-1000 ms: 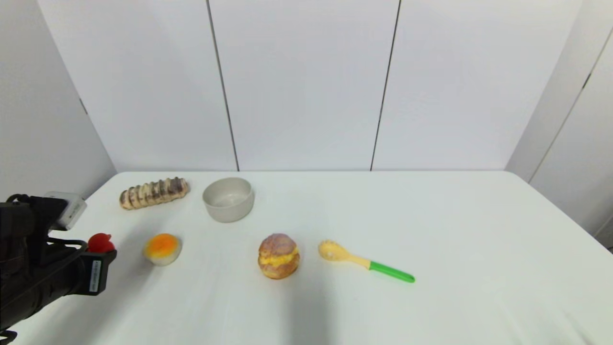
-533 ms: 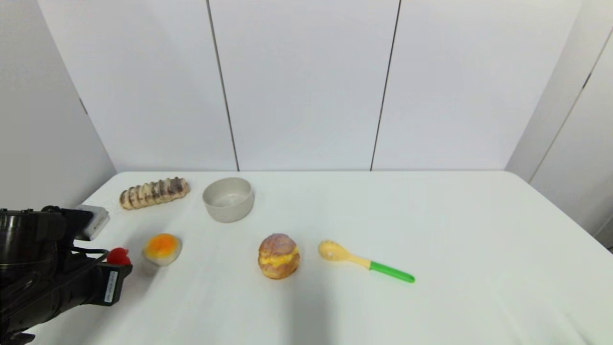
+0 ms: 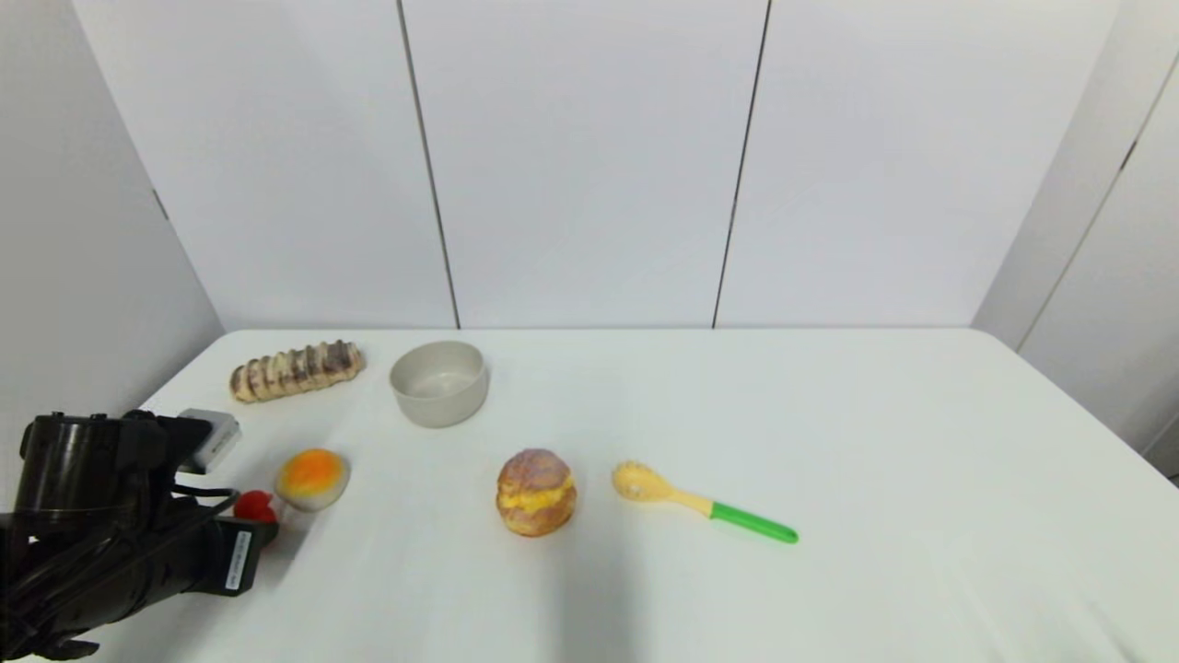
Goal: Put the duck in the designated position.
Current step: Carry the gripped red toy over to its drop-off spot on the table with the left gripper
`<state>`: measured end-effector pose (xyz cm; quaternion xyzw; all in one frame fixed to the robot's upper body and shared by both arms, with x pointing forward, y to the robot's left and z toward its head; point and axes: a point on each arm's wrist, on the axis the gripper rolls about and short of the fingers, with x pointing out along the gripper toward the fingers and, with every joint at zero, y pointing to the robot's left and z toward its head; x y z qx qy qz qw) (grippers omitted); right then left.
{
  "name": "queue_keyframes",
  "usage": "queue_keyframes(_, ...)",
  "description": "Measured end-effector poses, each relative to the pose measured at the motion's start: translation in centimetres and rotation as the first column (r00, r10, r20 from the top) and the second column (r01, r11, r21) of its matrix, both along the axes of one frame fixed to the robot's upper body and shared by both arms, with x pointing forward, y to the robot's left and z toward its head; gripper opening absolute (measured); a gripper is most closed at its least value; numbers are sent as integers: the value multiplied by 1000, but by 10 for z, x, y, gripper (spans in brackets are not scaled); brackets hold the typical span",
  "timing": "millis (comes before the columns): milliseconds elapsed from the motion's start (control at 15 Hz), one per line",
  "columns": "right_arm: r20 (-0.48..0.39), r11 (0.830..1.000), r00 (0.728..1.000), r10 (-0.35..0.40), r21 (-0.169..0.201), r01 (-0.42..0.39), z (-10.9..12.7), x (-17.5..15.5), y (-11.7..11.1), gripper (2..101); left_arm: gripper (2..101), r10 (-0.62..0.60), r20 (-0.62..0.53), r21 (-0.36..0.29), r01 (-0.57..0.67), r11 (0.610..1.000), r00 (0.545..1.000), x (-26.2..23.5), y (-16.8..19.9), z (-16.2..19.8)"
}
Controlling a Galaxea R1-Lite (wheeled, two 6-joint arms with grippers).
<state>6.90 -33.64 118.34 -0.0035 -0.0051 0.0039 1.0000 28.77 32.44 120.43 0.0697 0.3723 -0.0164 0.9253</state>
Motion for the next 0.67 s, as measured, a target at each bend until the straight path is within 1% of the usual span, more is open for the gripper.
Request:
queue_keyframes(400, 0, 1000, 1000, 1, 0, -1, 0, 0, 0, 980, 351, 1, -31, 1, -1, 1000, 1000, 2, 0, -7)
queue_keyframes(467, 0, 1000, 1000, 1, 0, -1, 0, 0, 0, 980, 370, 5, -33, -3, -5, 1000, 999, 2, 0, -7)
queue_keyframes(667, 0, 1000, 1000, 0, 0, 0, 0, 0, 0, 980, 519, 16, -31, -13, -16, 1000, 999, 3, 0, -7)
